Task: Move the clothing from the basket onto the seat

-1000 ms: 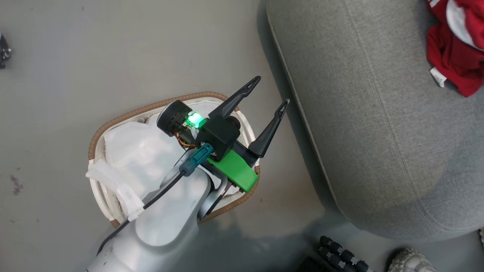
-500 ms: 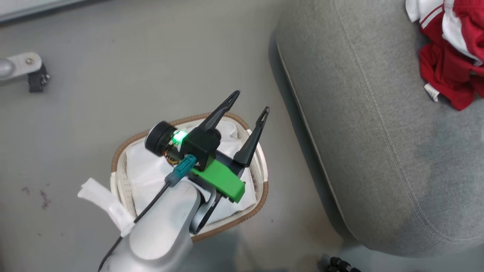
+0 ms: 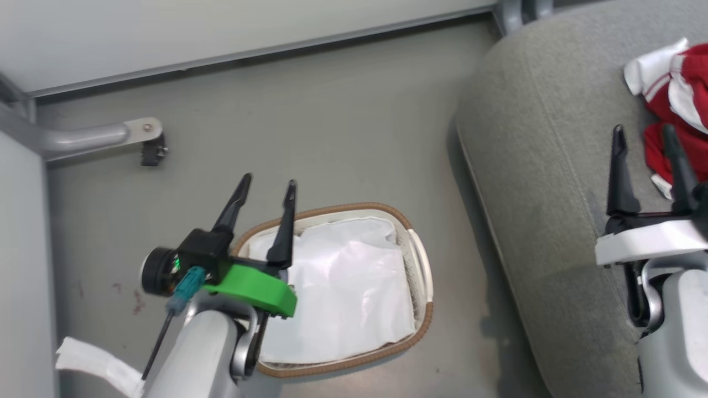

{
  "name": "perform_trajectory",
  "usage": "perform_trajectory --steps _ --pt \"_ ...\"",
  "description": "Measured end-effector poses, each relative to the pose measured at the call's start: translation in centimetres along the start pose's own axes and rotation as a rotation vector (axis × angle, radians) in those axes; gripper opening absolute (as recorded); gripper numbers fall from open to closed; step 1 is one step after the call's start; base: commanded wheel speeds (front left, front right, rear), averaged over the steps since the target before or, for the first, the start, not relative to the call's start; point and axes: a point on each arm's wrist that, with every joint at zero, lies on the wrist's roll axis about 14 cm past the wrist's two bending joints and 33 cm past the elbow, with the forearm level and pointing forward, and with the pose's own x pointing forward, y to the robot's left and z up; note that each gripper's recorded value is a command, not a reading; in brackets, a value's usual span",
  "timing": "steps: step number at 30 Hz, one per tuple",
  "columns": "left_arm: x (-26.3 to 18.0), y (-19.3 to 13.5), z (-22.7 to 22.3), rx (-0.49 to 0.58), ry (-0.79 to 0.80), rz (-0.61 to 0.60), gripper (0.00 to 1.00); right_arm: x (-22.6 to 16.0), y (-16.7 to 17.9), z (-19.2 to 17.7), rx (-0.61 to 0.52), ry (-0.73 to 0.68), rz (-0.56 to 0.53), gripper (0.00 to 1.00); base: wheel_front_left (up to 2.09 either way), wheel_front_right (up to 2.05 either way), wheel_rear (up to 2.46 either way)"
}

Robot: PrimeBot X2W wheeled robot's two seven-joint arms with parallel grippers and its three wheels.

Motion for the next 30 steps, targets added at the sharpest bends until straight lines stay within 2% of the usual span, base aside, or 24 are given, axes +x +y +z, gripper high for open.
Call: perform_trajectory --steps 6,11,16,22,23,30 --pt "-4.3 4.8 0.5 0.055 0.007 0.179 1.00 -0.4 5.6 -1.6 0.077 0.045 0.126 1.00 0.00 0.00 0.00" --pt "-7.9 7.8 1.2 0.069 -0.001 0.308 1.00 -1.3 8.7 -2.5 0.112 0.081 0.199 1.00 0.00 0.00 0.00" --pt "-10.5 9.3 1.6 0.073 -0.008 0.384 1.00 -2.2 10.0 -3.0 0.125 0.108 0.230 1.00 0.00 0.00 0.00" --pt "-12.3 9.9 2.0 0.066 -0.022 0.420 1.00 -3.3 10.3 -3.3 0.138 0.129 0.239 1.00 0.00 0.00 0.00" --pt "-12.5 9.8 2.0 0.048 -0.026 0.422 0.00 -3.4 10.3 -3.4 0.141 0.133 0.240 0.00 0.00 0.00 0.00" --pt "-13.3 9.9 0.1 -0.004 0.027 0.444 0.00 -4.7 10.2 -5.5 0.180 0.217 0.218 0.00 0.00 0.00 0.00"
